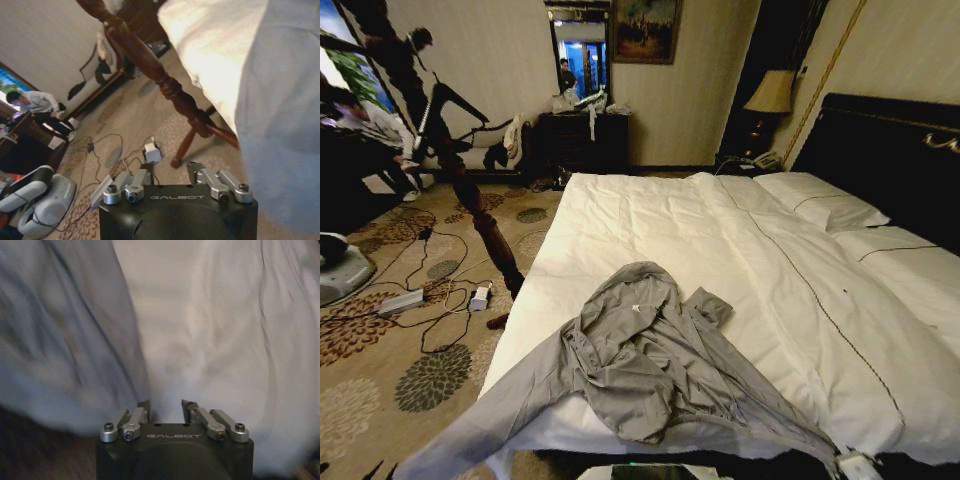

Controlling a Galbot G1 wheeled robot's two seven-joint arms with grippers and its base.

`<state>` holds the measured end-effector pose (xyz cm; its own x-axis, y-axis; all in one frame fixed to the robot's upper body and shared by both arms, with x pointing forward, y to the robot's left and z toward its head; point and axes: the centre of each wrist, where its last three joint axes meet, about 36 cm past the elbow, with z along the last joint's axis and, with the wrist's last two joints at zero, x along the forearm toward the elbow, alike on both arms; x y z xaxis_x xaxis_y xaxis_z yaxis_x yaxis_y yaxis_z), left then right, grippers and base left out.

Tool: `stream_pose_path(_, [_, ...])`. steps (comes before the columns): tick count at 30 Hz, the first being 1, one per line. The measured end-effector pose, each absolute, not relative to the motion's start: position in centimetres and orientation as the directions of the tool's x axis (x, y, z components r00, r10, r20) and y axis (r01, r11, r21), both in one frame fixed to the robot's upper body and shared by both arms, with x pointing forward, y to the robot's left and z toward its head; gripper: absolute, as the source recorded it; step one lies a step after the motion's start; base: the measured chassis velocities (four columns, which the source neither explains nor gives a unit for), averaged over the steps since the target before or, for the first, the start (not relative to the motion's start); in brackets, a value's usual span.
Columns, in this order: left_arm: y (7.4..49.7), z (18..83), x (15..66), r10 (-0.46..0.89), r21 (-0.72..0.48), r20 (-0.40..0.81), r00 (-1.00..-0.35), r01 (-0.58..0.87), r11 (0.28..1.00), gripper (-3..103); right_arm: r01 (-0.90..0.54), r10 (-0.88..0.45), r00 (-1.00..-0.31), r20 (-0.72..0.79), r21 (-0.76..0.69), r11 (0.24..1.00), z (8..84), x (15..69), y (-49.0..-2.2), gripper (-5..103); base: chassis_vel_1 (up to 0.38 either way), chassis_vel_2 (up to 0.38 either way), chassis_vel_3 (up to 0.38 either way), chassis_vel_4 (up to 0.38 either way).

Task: Pick up the clothes from the bed and hang them on the clothes hanger.

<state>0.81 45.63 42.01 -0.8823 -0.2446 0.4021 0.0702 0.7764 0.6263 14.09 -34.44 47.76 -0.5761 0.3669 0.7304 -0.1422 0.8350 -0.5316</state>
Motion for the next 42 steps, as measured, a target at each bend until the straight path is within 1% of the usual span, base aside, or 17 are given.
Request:
stream_pose_path(3, [44.8,42.9,2.0,-0.230,0.607,0.357,-0.905,0.038,0.794,53,-0.185,0.198,-0.768,0.608,-0.507,0.842,48.5,14.5,-33.9,50,0.000,0.000,0.000,0.000])
stream_pose_path(4, [44.8,42.9,2.0,-0.230,0.607,0.357,-0.905,0.038,0.794,53,-0.185,0.198,-0.768,0.608,-0.507,0.842,48.5,14.5,-33.9,50,0.000,0.000,0.000,0.000])
stream_pose_path(5, [44.3,43.2,2.5,-0.224,0.594,0.345,-0.912,0.027,0.804,58,-0.185,0.180,-0.796,0.578,-0.515,0.837,48.7,14.7,-33.8,50,0.000,0.000,0.000,0.000])
stream_pose_path(7, [43.0,43.9,3.6,-0.214,0.554,0.325,-0.921,0.002,0.833,70,-0.163,0.169,-0.831,0.529,-0.524,0.836,48.9,14.9,-33.6,61,0.000,0.000,0.000,0.000])
stream_pose_path(8, [42.4,44.2,4.1,-0.210,0.531,0.319,-0.924,-0.009,0.847,70,-0.149,0.167,-0.845,0.509,-0.524,0.838,48.9,15.0,-33.6,66,0.000,0.000,0.000,0.000])
stream_pose_path(10, [41.9,44.3,4.7,-0.204,0.513,0.312,-0.928,-0.016,0.858,74,-0.135,0.166,-0.856,0.490,-0.520,0.843,49.0,15.0,-33.6,66,0.000,0.000,0.000,0.000])
stream_pose_path(12, [40.5,44.6,6.3,-0.194,0.464,0.300,-0.934,-0.035,0.885,85,-0.098,0.156,-0.873,0.463,-0.478,0.873,49.1,15.4,-33.6,77,0.000,0.000,0.000,0.000])
stream_pose_path(15, [37.8,44.6,9.8,-0.181,0.334,0.287,-0.941,-0.079,0.939,96,-0.041,0.131,-0.893,0.431,-0.367,0.929,50.0,16.8,-33.0,93,0.000,0.000,0.000,0.000])
stream_pose_path(17, [37.0,44.7,10.7,-0.177,0.295,0.289,-0.941,-0.088,0.951,98,-0.028,0.129,-0.895,0.427,-0.343,0.939,50.2,17.2,-32.9,93,0.000,0.000,0.000,0.000])
stream_pose_path(18, [35.7,44.9,12.3,-0.159,0.227,0.304,-0.940,-0.090,0.970,100,-0.009,0.130,-0.896,0.425,-0.310,0.951,50.5,17.9,-32.9,99,0.000,0.000,0.000,0.000])
stream_pose_path(21, [34.1,45.2,14.3,-0.121,0.144,0.322,-0.939,-0.078,0.987,100,0.007,0.132,-0.897,0.421,-0.287,0.958,50.7,18.5,-33.0,100,0.000,0.000,0.000,0.000])
stream_pose_path(23, [32.4,45.5,17.1,-0.079,0.029,0.371,-0.925,-0.073,0.997,100,0.019,0.143,-0.898,0.417,-0.289,0.957,50.6,19.3,-33.7,100,0.000,0.000,0.000,0.000])
stream_pose_path(25, [31.9,45.6,18.1,-0.062,-0.009,0.385,-0.921,-0.071,0.997,103,0.024,0.147,-0.899,0.412,-0.290,0.957,50.6,19.6,-33.9,100,0.000,0.000,0.000,0.000])
stream_pose_path(28, [30.0,46.2,22.3,0.006,-0.157,0.413,-0.911,-0.064,0.985,99,0.031,0.154,-0.901,0.405,-0.295,0.955,50.6,20.2,-34.3,100,0.000,0.000,0.000,0.000])
stream_pose_path(31, [29.3,46.9,25.2,0.048,-0.231,0.427,-0.903,-0.058,0.971,99,0.033,0.158,-0.900,0.407,-0.299,0.954,50.2,20.6,-34.6,100,0.000,0.000,0.000,0.000])
stream_pose_path(39, [33.1,46.1,30.8,0.018,-0.254,0.450,-0.893,-0.109,0.961,97,-0.008,0.134,-0.892,0.432,-0.309,0.951,49.2,22.2,-35.4,100,0.000,0.000,0.000,0.000])
stream_pose_path(42, [33.1,44.8,34.6,0.090,-0.325,0.476,-0.875,-0.080,0.942,100,-0.001,0.139,-0.890,0.434,-0.308,0.952,49.2,22.4,-35.5,100,0.000,0.000,0.000,0.000])
